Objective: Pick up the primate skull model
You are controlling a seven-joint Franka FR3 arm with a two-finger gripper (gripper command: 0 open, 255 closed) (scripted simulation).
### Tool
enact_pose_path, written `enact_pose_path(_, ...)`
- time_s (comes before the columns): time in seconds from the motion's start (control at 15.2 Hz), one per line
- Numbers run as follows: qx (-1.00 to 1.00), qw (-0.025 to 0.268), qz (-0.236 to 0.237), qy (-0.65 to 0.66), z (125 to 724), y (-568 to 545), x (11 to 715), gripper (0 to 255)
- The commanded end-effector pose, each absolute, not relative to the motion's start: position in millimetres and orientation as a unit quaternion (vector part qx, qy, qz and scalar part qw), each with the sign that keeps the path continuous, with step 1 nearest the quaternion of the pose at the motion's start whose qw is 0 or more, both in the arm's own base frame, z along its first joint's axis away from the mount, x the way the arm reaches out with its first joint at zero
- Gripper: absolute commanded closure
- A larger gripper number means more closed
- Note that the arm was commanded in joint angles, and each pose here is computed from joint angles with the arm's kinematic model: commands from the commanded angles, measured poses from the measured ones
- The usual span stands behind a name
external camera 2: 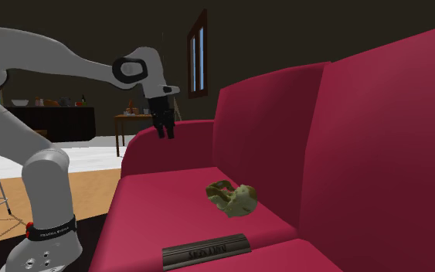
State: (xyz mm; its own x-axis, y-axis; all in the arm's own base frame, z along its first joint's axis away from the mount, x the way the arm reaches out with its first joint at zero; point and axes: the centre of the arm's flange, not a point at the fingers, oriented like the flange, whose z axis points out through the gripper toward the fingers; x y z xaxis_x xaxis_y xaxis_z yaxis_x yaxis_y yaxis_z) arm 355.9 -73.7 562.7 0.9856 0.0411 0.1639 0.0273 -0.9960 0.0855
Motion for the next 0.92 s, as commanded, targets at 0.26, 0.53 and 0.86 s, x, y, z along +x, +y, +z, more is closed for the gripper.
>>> enact_pose_path(0.26, 0.994, 0.064, 0.086, 0.031, 517.4, -119.0, 388.9, 0)
enact_pose_path(0.53, 0.992, 0.079, 0.088, 0.039, 487.5, -151.3, 412.8, 0)
enact_pose_path(0.86, 0.99, 0.097, 0.09, 0.05, 451.7, -192.3, 443.4, 0)
